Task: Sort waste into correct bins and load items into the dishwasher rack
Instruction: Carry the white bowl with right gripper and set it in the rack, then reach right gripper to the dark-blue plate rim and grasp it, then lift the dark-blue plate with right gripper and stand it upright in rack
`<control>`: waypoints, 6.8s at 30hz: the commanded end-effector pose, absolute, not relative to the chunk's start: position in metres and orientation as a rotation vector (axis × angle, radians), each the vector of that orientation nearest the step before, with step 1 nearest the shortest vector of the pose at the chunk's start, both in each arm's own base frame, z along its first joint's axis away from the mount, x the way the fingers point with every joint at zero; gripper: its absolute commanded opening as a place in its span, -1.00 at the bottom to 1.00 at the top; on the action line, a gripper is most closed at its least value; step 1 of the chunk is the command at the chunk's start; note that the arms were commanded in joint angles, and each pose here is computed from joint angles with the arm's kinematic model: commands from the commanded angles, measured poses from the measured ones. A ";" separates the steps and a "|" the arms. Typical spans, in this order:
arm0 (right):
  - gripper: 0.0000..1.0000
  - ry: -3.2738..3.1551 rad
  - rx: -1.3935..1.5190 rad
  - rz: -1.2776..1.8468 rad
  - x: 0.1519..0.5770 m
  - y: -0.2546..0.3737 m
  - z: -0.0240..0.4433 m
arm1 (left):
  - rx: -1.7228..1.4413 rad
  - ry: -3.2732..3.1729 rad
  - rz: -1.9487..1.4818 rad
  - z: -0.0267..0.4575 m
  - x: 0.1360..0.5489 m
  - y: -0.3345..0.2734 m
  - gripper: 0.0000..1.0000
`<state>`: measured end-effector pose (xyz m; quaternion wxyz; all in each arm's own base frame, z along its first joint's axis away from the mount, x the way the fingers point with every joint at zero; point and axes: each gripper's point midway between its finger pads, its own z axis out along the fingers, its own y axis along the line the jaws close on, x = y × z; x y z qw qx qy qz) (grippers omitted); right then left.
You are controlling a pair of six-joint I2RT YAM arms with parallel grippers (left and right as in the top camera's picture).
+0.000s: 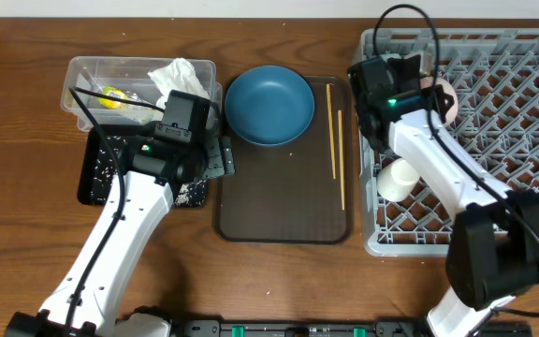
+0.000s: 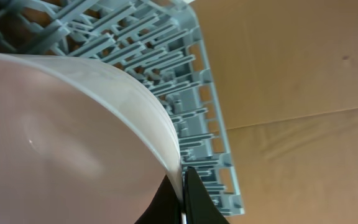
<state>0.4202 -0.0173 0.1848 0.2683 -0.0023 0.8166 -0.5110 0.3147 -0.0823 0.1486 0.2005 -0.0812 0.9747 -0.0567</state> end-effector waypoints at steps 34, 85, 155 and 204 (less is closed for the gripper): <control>0.00 2.257 -0.271 -1.121 0.421 0.063 0.176 | -0.226 2.719 -0.146 0.150 0.316 -0.080 0.75; -0.53 2.696 0.036 0.281 0.431 0.233 0.021 | -0.226 2.719 -0.146 0.150 0.316 -0.080 0.75; -0.98 1.975 0.066 -1.465 0.471 -0.136 0.298 | -0.226 2.719 -0.146 0.150 0.316 -0.080 0.75; -0.78 2.025 -0.299 -1.607 0.514 -0.099 0.240 | -0.226 2.719 -0.146 0.150 0.316 -0.080 0.75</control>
